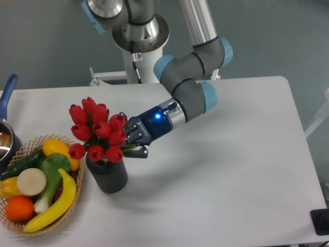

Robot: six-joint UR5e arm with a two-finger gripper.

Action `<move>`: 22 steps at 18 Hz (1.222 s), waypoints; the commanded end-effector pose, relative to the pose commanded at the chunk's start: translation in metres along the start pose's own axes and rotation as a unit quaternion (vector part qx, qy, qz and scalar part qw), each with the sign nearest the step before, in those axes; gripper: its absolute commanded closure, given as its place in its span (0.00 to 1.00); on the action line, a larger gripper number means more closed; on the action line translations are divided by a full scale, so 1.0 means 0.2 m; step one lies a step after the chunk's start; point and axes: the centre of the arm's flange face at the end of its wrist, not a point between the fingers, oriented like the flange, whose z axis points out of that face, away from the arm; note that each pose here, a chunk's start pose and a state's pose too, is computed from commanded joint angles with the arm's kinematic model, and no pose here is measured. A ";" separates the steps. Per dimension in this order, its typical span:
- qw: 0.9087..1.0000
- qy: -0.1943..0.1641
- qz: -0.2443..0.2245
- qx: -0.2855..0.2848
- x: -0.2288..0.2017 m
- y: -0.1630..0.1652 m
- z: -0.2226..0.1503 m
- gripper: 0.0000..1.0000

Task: Insert the flowers into the vase
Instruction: 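Push the tulip stems further down into the grey vase, then open the gripper to release the tulips in the vase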

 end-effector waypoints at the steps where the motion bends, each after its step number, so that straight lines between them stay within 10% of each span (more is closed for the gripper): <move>1: 1.000 -0.002 -0.001 -0.001 0.00 0.00 -0.01 0.77; 11: 1.000 -0.001 -0.006 -0.005 0.02 0.07 0.00 0.76; 22: 1.000 -0.001 0.012 -0.004 0.01 0.09 -0.01 0.45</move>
